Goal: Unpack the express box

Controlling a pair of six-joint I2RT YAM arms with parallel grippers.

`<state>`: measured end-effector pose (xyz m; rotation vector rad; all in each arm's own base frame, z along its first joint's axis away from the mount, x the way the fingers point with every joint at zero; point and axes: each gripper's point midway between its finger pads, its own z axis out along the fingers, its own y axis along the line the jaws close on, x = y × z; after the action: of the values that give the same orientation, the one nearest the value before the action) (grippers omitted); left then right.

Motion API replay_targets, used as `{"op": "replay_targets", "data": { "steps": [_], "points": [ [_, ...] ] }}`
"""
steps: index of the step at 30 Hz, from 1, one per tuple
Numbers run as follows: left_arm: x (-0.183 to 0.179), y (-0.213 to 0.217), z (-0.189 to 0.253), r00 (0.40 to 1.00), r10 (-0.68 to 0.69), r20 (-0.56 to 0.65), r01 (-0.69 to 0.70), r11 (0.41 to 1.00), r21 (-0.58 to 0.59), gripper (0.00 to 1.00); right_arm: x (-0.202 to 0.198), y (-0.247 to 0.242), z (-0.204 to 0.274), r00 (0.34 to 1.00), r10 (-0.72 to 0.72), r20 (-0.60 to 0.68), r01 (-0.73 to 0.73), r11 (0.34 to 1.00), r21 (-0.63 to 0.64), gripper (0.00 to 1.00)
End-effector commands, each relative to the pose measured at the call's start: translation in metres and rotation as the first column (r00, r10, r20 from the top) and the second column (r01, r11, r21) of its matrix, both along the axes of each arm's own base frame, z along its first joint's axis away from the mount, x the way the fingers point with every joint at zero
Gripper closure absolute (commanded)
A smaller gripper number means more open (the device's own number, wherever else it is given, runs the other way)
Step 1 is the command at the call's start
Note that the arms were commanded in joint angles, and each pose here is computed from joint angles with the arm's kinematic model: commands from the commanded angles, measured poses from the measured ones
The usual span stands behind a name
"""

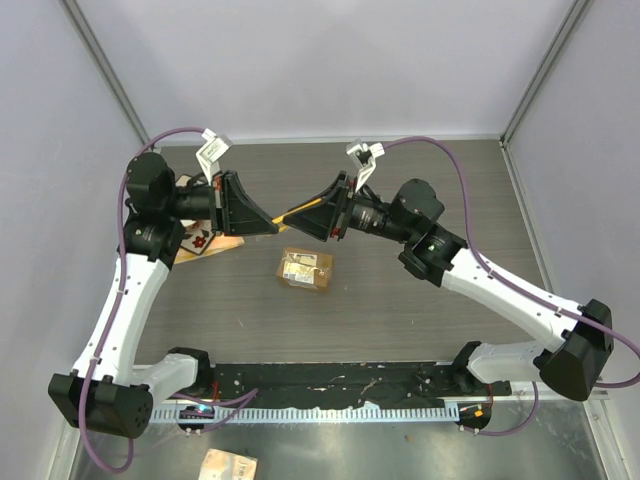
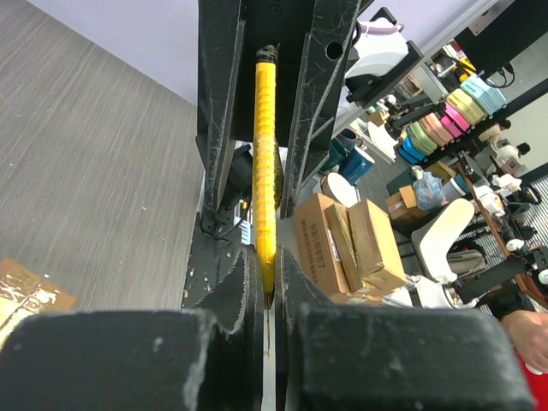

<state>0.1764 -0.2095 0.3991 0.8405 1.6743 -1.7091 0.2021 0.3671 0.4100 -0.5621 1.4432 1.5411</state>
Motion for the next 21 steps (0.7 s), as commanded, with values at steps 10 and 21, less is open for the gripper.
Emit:
{"op": "replay_targets", "data": {
  "steps": [10, 21],
  "points": [
    [-0.021, 0.002, 0.002, 0.998, -0.056, 0.030, 0.056, 0.998, -0.003, 1.00, 0.005, 0.014, 0.018, 0.999, -0.015, 0.029, 0.013, 0.998, 0.069, 0.82],
    [0.061, 0.026, -0.080, 0.970, 0.244, 0.016, -0.242, 0.945, 0.220, 0.12, 0.021, -0.017, -0.013, 0.977, -0.201, 0.075, 0.209, 0.969, -0.132, 0.99]
  ]
}}
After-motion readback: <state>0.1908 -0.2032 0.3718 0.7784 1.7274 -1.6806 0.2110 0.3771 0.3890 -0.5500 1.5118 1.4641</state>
